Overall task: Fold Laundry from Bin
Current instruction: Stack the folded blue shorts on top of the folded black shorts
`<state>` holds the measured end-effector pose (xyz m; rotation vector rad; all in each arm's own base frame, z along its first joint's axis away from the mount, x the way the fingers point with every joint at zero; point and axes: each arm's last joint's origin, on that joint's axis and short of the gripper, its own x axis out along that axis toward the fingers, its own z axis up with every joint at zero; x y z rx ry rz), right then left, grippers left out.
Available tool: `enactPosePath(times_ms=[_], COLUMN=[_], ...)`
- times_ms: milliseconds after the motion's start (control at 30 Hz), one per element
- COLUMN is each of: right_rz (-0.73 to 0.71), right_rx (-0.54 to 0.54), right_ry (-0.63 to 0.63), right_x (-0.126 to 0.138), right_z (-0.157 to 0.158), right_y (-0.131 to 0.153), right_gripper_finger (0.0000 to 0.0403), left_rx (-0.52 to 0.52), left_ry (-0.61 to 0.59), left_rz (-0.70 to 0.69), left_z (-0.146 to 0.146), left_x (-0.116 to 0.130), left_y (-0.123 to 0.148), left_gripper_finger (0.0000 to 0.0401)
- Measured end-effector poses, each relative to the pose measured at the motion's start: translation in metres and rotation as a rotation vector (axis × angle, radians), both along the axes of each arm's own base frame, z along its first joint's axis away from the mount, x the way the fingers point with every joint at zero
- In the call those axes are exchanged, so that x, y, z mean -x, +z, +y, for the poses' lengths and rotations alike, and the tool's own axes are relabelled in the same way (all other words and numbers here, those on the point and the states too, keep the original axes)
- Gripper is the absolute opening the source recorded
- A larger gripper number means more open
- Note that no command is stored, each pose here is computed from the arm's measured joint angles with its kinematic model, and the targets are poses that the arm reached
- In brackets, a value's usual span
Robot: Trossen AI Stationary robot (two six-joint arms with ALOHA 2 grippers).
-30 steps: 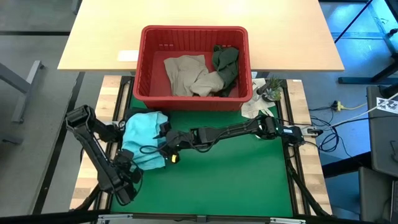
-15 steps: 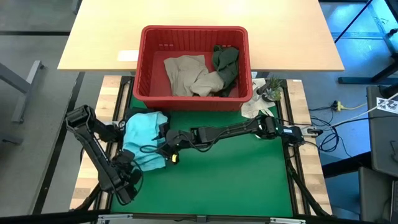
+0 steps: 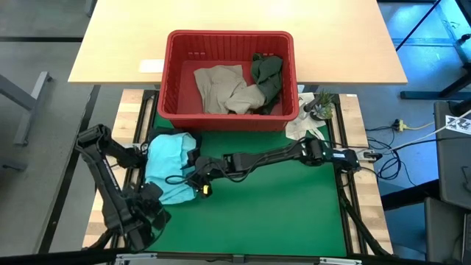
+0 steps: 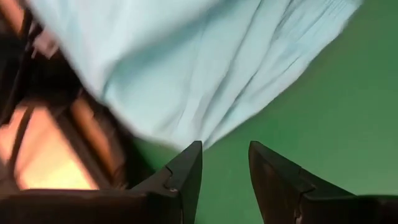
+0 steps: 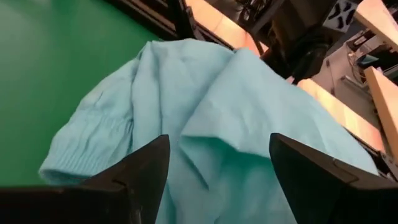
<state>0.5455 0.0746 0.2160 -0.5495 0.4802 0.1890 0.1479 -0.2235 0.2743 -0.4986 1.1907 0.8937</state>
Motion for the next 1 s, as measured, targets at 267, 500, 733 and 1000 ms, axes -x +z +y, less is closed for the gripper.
enactPosePath(times_ms=[267,500,733,1000], right_rz=[-0.014,0.023,0.061,0.055], right_rx=[0.000,-0.071,-0.139,-0.225], right_ry=[0.003,-0.038,-0.140,-0.219], right_x=[-0.001,-0.001,0.001,0.000], right_z=[0.007,0.008,0.012,0.006], right_y=[-0.003,-0.012,-0.017,-0.017], right_gripper_finger=[0.0275,0.0275,0.0275,0.0275], left_rx=[-0.033,-0.033,-0.033,-0.035], left_ry=[-0.014,-0.013,-0.013,-0.012], left_rz=[-0.057,-0.058,-0.059,-0.062], left_z=[0.001,0.001,0.001,0.001], left_x=[-0.002,-0.002,-0.002,-0.003], left_y=[0.001,0.001,0.001,0.001], left_gripper_finger=[0.0125,0.0125,0.0124,0.0124])
